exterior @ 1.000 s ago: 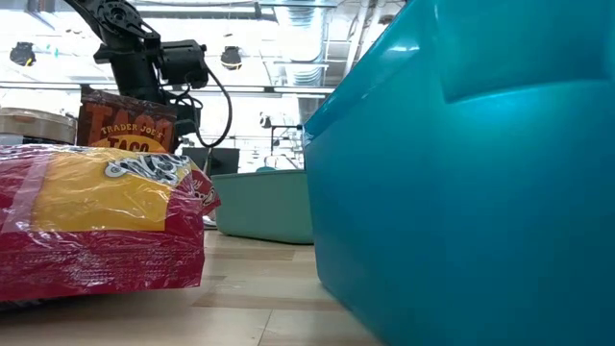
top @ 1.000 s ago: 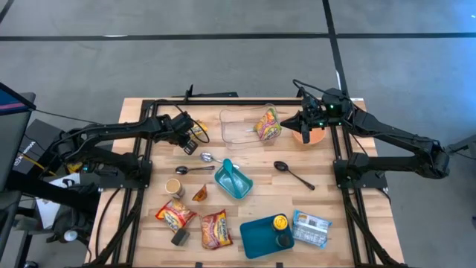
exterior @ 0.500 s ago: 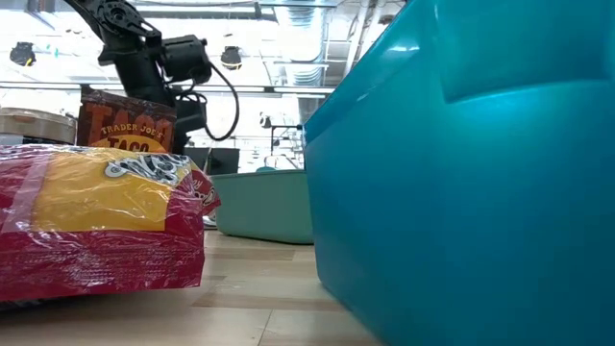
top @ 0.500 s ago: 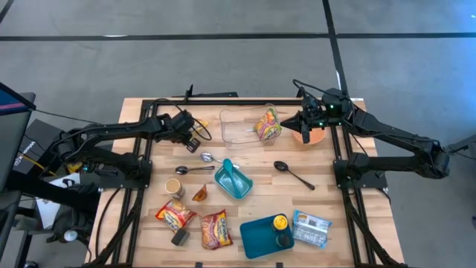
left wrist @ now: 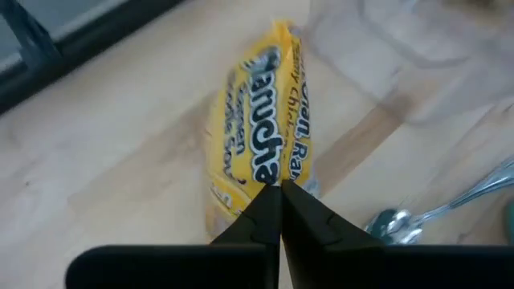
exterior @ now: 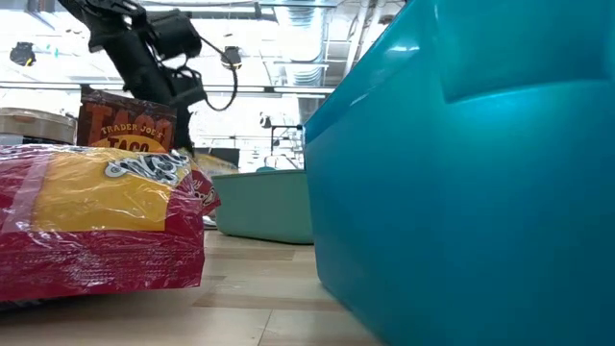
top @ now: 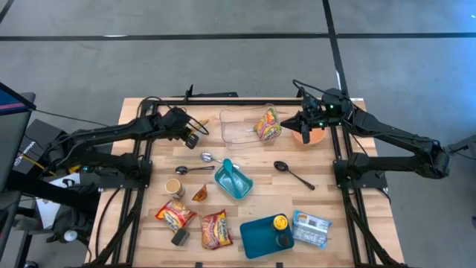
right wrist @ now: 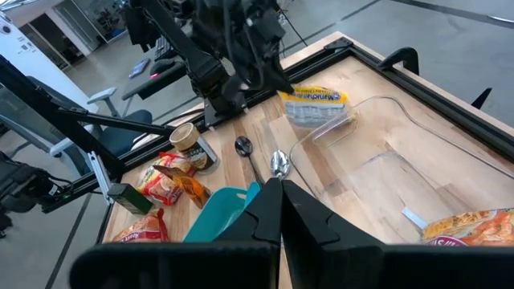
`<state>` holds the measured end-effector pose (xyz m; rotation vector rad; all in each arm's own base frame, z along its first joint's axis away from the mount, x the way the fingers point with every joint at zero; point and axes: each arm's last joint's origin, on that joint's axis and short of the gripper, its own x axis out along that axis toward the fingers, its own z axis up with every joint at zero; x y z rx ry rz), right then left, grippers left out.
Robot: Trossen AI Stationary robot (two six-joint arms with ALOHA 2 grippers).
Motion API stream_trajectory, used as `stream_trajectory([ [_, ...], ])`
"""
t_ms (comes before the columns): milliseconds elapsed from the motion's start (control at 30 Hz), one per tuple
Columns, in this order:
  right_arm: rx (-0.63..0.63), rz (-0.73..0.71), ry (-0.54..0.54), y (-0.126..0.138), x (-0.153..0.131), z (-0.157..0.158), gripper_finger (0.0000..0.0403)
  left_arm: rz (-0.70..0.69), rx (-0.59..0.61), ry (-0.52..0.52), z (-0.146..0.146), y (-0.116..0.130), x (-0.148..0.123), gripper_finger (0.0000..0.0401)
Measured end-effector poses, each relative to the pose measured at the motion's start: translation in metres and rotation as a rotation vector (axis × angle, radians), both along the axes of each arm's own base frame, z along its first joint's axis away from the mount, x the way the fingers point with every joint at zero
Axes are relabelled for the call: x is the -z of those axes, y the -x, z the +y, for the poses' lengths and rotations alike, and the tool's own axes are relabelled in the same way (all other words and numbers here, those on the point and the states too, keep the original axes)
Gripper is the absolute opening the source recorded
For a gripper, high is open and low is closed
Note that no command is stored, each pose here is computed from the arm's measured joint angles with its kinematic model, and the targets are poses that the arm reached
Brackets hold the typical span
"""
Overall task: Pick & Place Food Item
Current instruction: Put the yellow noodle pack into the transparent bin
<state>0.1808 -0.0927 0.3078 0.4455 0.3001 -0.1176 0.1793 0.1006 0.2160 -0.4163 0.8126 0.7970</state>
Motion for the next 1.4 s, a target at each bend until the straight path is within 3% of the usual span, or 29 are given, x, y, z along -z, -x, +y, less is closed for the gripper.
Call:
stream_trajectory([
  [500, -0.005, 0.0, 0.016, 0.0, 0.0, 0.0, 0.0, -0.332, 0.002, -0.134, -0.005, 0.008, -0.043, 0.0],
  [833, -0.008, 0.008, 0.093, 0.0, 0.0, -0.001, 0.0, -0.577, 0.207, -0.092, -0.008, -0.002, -0.061, 0.0],
  [1100, 0.002, 0.006, 0.174, 0.0, -0.001, -0.002, 0.0, -0.826, 0.37, -0.174, -0.019, -0.013, -0.086, 0.0],
  [1400, 0.073, -0.021, 0.219, -0.001, -0.006, -0.005, 0.0, -0.952, 0.472, -0.205, -0.035, -0.031, -0.094, 0.0],
])
